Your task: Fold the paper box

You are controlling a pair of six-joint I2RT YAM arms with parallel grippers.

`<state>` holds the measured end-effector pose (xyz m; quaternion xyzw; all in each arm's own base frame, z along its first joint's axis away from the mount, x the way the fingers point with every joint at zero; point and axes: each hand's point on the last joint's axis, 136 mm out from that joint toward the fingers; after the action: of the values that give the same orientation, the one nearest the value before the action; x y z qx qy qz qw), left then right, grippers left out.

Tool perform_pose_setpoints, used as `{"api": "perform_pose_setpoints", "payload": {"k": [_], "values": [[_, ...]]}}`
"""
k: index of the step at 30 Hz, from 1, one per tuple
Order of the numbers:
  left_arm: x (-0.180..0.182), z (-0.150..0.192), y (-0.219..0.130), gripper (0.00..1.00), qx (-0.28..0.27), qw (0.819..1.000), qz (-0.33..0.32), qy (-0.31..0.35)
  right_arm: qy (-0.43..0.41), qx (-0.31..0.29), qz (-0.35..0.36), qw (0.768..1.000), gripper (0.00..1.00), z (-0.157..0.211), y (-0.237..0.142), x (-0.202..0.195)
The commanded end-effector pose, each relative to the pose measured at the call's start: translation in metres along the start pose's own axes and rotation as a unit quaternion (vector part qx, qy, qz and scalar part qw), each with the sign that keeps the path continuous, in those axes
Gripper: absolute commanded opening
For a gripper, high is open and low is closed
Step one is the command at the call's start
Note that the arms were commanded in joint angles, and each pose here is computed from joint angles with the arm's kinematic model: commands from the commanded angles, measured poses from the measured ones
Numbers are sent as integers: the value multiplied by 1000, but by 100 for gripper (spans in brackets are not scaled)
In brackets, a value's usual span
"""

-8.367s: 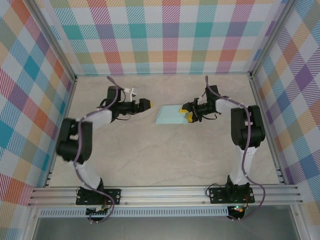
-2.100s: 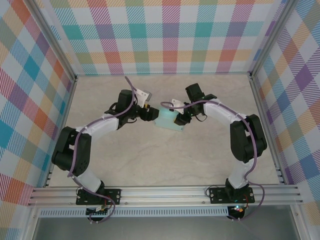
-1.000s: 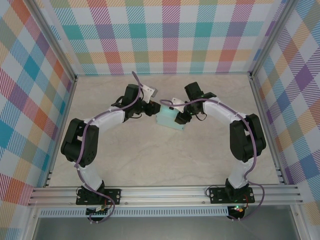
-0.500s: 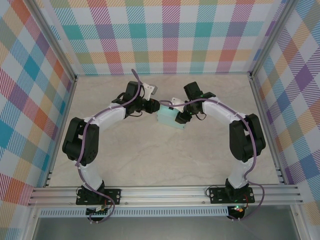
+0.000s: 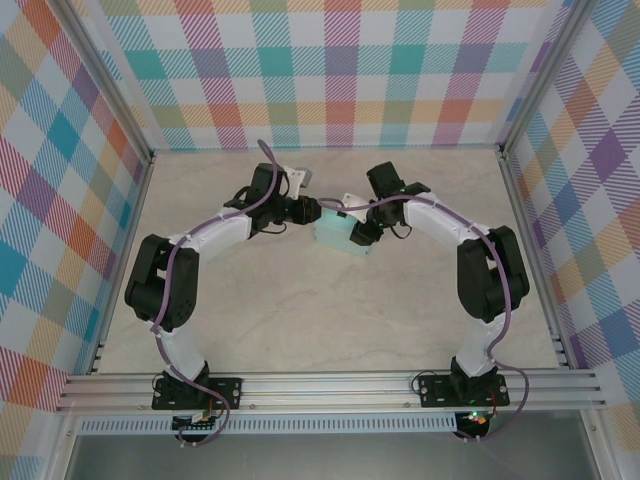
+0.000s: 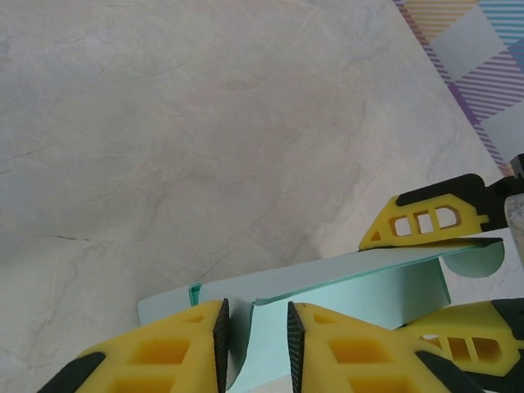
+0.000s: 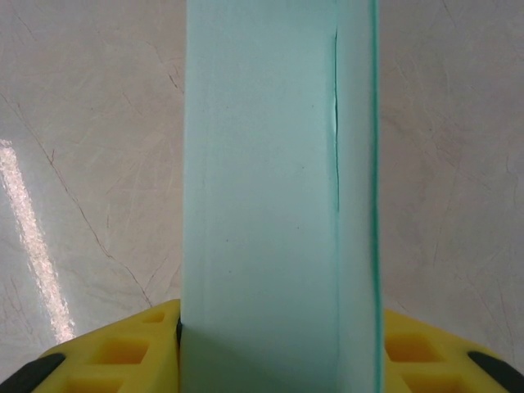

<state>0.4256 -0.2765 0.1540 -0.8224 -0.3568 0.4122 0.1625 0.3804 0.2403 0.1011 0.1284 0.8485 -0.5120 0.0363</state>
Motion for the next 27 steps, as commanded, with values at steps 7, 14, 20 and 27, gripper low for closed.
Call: {"api": "perform_pose_setpoints", "payload": {"k": [7, 14, 20, 27], "values": [[-10, 29, 10, 18, 75, 994, -20, 78, 21, 59, -32, 998, 30, 27, 22, 14], [-15, 22, 9, 13, 65, 997, -25, 39, 16, 64, -33, 997, 29, 28, 23, 16], [-25, 17, 8, 10, 52, 999, -6, -4, 9, 71, -37, 997, 29, 29, 29, 21], [-31, 15, 10, 12, 45, 999, -2, -25, 22, 59, -39, 997, 29, 22, 31, 21]]}}
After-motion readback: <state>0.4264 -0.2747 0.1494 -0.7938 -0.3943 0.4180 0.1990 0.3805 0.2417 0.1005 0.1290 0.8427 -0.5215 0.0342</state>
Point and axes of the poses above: each hand's point on the last joint's axis, 136 mm out from that joint toward the fingers, its own y axis out along the fingers, its own x axis along the line the jaws close on, z = x × y, and after that the axes turned 9 degrees about -y, right-handed
